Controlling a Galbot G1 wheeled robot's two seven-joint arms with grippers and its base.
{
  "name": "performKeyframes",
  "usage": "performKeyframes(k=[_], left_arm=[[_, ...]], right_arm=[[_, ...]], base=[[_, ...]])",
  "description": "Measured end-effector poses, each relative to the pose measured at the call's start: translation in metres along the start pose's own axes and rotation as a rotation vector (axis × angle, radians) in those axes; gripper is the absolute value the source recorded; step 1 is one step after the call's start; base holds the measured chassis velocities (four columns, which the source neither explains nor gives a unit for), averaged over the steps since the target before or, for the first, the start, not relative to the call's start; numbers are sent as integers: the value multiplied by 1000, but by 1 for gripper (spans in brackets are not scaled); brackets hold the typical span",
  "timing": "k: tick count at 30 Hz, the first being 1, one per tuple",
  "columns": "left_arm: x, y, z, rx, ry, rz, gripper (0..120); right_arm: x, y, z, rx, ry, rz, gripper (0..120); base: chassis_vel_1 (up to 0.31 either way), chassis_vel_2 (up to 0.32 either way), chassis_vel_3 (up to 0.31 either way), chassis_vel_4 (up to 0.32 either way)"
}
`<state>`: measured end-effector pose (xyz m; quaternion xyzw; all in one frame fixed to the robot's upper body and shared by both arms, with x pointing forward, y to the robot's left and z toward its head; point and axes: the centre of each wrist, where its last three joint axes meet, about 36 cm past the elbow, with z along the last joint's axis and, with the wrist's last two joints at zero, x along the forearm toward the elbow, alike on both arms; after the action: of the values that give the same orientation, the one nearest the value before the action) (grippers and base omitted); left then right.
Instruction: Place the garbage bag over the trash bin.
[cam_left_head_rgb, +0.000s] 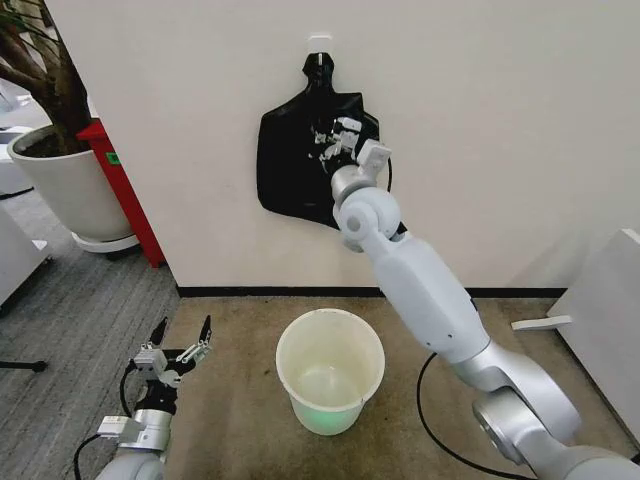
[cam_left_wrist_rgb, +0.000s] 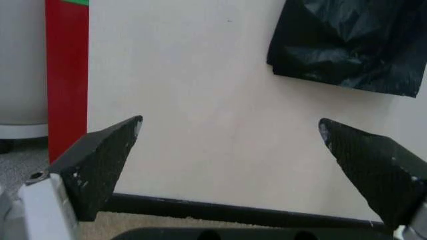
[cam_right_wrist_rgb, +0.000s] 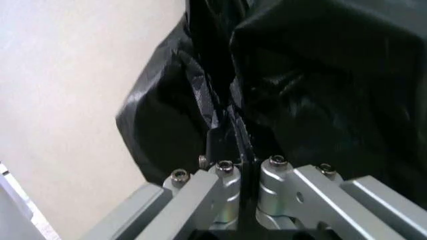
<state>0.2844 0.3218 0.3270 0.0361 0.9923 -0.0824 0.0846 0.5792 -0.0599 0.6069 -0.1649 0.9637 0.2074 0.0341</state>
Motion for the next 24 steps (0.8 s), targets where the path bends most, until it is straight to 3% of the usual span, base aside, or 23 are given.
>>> performKeyframes(k=[24], left_arm=[[0, 0, 3, -2, 2, -1, 100]], right_arm=[[37, -18, 52, 2, 84, 29, 0]], base=[[0, 0, 0, 0]])
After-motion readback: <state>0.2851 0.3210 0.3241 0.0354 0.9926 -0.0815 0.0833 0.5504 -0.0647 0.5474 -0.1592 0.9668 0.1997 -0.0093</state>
